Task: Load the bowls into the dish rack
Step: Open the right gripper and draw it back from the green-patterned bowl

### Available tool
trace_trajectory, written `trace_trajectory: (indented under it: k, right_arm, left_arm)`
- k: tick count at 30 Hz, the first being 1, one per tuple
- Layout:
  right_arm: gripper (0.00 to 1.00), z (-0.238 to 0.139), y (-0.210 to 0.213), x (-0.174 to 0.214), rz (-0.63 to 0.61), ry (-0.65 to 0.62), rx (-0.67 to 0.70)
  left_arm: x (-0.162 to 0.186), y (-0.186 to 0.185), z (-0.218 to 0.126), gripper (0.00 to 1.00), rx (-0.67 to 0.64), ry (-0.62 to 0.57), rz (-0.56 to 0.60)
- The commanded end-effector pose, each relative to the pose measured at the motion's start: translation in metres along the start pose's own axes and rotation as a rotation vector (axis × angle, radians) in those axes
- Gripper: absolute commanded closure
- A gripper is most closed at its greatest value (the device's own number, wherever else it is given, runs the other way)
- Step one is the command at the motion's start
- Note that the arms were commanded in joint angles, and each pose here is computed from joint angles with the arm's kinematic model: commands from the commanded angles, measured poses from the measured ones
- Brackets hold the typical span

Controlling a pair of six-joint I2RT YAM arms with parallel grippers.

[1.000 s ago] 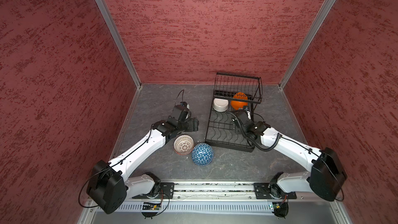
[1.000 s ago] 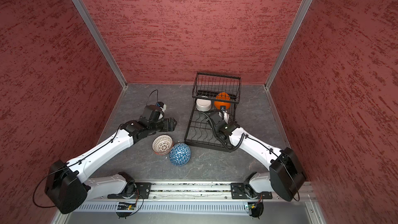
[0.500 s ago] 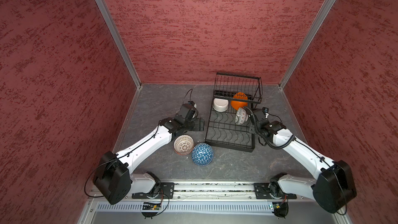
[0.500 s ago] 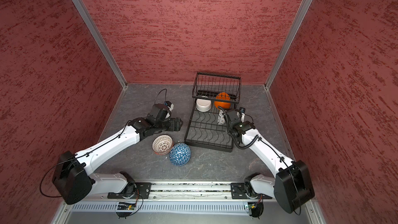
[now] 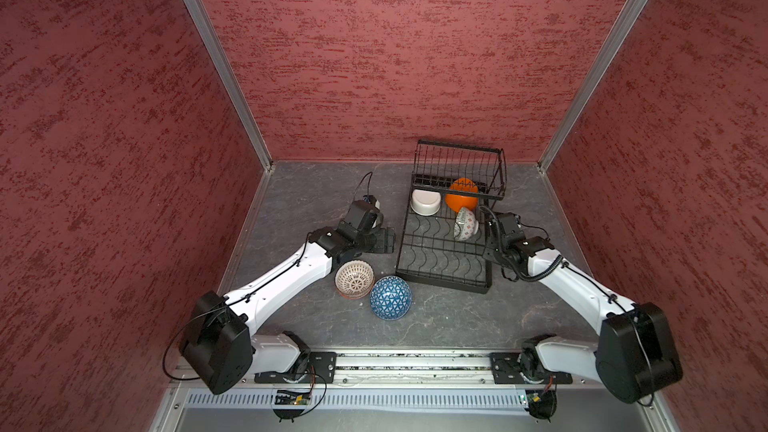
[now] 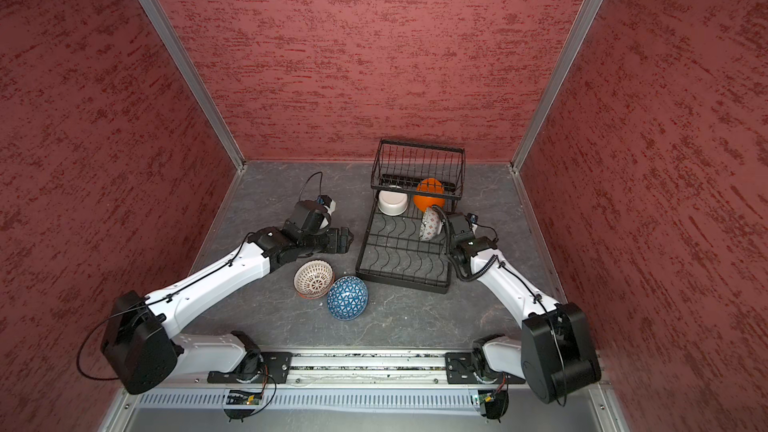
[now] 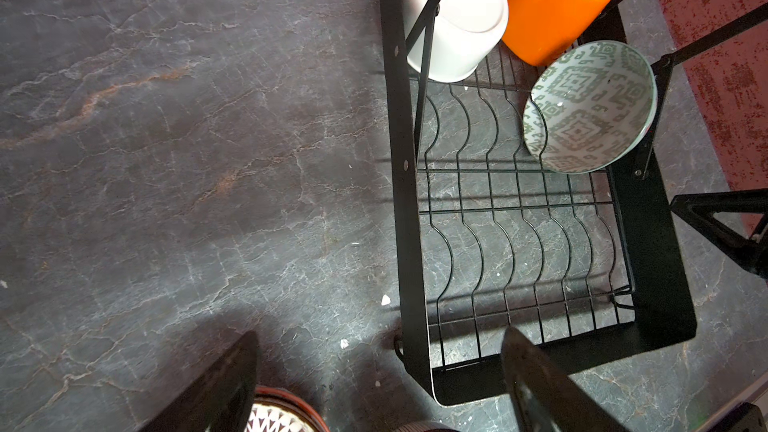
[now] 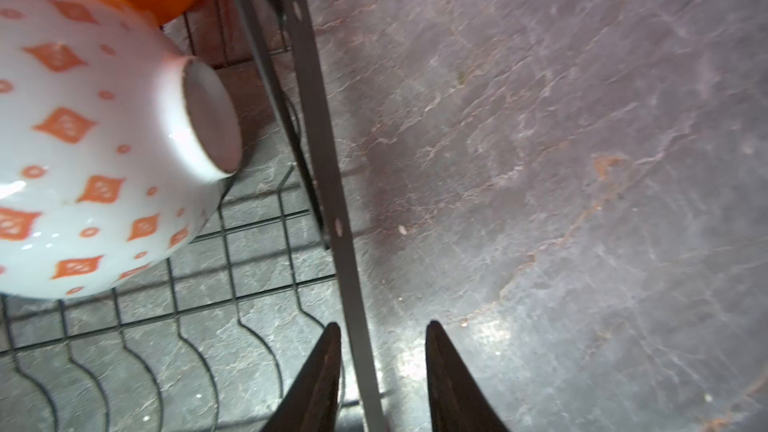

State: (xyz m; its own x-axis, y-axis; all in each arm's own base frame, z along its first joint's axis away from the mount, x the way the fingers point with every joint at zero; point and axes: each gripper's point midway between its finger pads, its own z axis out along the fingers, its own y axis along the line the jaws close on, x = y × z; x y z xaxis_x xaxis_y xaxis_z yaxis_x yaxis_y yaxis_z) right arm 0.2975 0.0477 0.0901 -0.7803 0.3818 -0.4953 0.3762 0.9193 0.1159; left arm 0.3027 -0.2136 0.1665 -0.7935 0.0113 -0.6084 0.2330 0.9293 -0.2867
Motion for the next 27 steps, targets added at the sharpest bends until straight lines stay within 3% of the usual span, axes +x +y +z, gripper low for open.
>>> trace_trajectory:
  k: [1, 7, 18, 27]
  right_arm:
    - [0.63, 0.000, 0.007, 0.001, 0.003, 0.003, -0.051]
    - [0.65, 0.009, 0.003, 0.008, -0.001, 0.031, -0.033]
    - [0.98, 0.020, -0.007, 0.000, -0.007, 0.013, 0.034]
    - [1.00, 0.026, -0.018, -0.019, -0.042, -0.019, 0.120]
  left_arm:
    - [-0.011, -0.005, -0.003, 0.10, 0.002, -0.031, 0.013]
    - [-0.010, -0.005, -0.002, 0.10, 0.002, -0.030, 0.015]
    - [-0.008, -0.002, -0.002, 0.10, -0.007, -0.025, 0.018]
    - [-0.008, 0.000, -0.002, 0.09, -0.016, -0.024, 0.022]
